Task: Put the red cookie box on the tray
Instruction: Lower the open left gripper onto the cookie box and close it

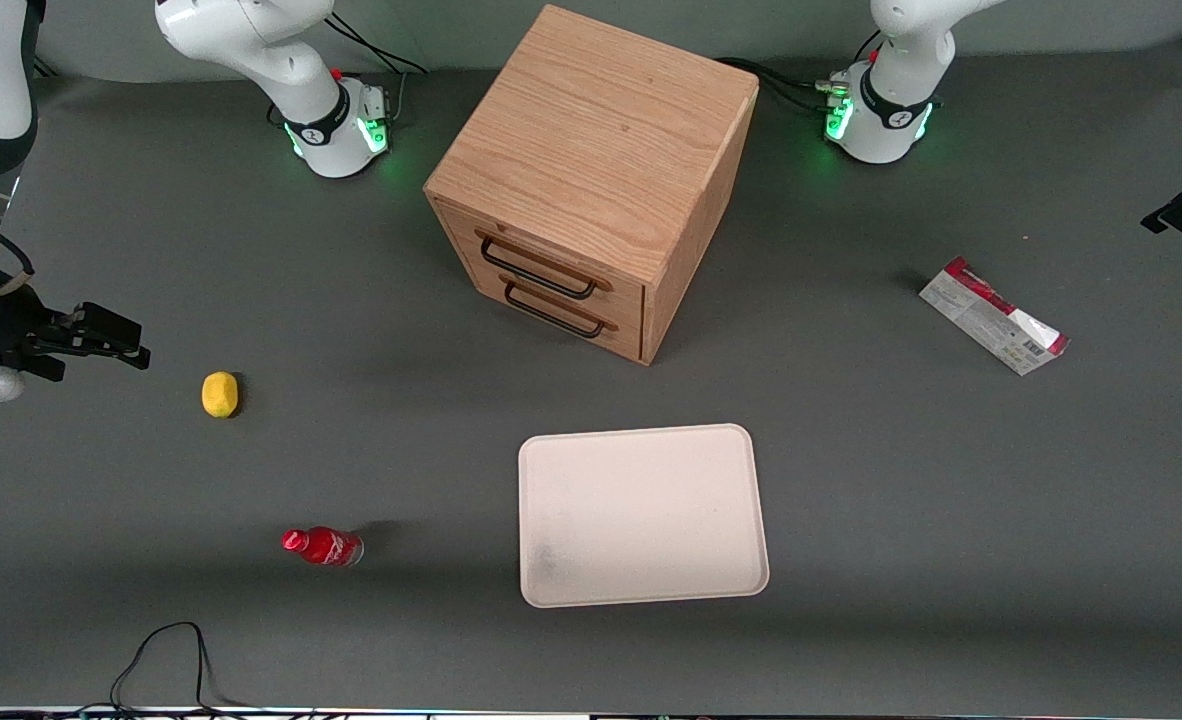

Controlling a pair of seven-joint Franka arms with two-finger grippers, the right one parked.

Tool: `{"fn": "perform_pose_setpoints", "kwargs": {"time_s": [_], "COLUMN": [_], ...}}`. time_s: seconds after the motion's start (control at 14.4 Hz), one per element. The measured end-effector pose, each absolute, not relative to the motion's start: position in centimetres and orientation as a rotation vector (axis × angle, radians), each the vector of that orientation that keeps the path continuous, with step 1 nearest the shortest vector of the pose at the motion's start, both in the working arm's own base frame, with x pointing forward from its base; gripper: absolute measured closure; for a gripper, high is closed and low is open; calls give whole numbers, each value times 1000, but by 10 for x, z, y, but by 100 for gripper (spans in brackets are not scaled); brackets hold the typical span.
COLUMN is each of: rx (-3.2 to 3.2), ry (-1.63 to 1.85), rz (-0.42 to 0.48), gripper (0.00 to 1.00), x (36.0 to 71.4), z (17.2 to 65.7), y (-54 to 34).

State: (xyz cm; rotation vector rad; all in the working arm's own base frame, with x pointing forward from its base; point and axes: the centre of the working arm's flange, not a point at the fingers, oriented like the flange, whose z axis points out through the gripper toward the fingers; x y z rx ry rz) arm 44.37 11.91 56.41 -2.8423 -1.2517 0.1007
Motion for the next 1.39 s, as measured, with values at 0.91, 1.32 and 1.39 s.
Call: {"fn": "perform_pose_setpoints", "kwargs": {"time_s": [0.91, 1.32, 1.39], "rx": [-2867, -2880, -2881], "ry": [-1276, -1291, -1293], "rz": [-34, -112, -114], "gripper": [0, 0, 0], "x": [435, 426, 424], "z": [364, 290, 281], "y": [119, 119, 118]}}
